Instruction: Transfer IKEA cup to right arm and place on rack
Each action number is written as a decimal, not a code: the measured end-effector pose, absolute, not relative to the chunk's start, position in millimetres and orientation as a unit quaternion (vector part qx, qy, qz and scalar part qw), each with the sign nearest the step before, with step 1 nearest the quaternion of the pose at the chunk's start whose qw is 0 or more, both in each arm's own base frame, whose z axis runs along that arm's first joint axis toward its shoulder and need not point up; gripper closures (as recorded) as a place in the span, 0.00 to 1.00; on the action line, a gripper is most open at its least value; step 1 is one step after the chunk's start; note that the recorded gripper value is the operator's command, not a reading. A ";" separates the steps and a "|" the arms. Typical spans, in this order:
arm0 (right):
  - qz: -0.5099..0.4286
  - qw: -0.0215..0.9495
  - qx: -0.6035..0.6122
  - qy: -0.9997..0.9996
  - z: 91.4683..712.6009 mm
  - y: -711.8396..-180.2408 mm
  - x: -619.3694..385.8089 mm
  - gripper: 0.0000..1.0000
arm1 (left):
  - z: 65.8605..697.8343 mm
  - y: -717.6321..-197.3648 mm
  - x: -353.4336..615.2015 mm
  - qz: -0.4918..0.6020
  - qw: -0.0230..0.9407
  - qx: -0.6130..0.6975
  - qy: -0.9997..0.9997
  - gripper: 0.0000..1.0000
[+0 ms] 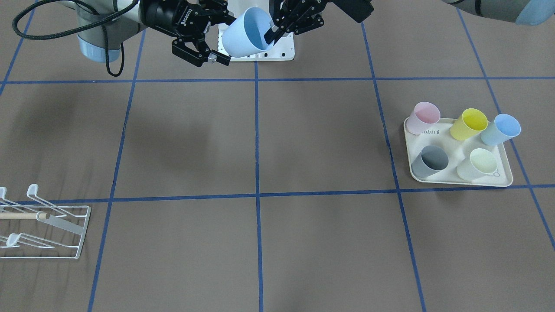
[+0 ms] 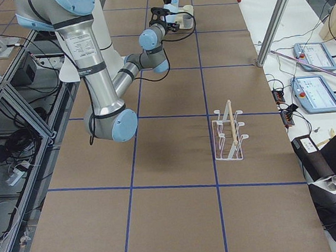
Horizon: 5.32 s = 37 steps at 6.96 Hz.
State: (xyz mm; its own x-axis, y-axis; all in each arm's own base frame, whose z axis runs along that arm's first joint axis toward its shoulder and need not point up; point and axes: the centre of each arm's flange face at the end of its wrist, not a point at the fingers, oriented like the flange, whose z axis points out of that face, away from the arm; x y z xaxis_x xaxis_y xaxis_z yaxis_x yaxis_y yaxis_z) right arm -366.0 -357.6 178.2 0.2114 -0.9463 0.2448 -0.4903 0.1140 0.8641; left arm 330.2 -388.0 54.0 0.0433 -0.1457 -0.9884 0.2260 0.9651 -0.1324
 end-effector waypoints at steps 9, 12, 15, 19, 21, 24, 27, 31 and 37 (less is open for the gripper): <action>-0.234 0.473 0.607 -0.595 176.0 -355.3 -368.1 0.72 | 48.8 -386.8 337.0 -0.131 0.720 0.034 0.681 0.97; -0.228 0.475 0.598 -0.604 175.5 -354.3 -368.9 0.75 | 46.9 -386.8 335.5 -0.128 0.719 0.037 0.682 0.00; -0.227 0.475 0.598 -0.605 175.0 -354.5 -367.7 0.77 | 46.1 -389.1 325.2 -0.128 0.718 0.046 0.683 0.00; -0.250 0.560 0.559 -0.557 176.7 -401.7 -336.7 0.97 | 88.4 -402.0 286.6 -0.085 0.746 0.112 0.650 0.00; -0.274 0.651 0.485 -0.516 167.3 -469.5 -261.8 1.00 | 125.2 -414.3 271.9 -0.064 0.770 0.150 0.617 0.00; -0.297 0.725 0.490 -0.382 183.2 -555.4 -184.6 1.00 | 143.5 -420.0 265.1 -0.058 0.781 0.162 0.601 0.00; -0.455 0.734 0.475 -0.168 237.0 -643.5 -141.6 1.00 | 144.9 -419.7 264.2 -0.058 0.781 0.163 0.600 0.00; -0.689 0.637 0.306 0.159 298.8 -693.2 -117.0 1.00 | 144.8 -420.1 262.7 -0.065 0.781 0.170 0.598 0.00; -0.756 0.573 0.161 0.274 384.0 -682.1 -170.3 1.00 | 144.2 -419.7 266.5 -0.063 0.781 0.169 0.599 0.00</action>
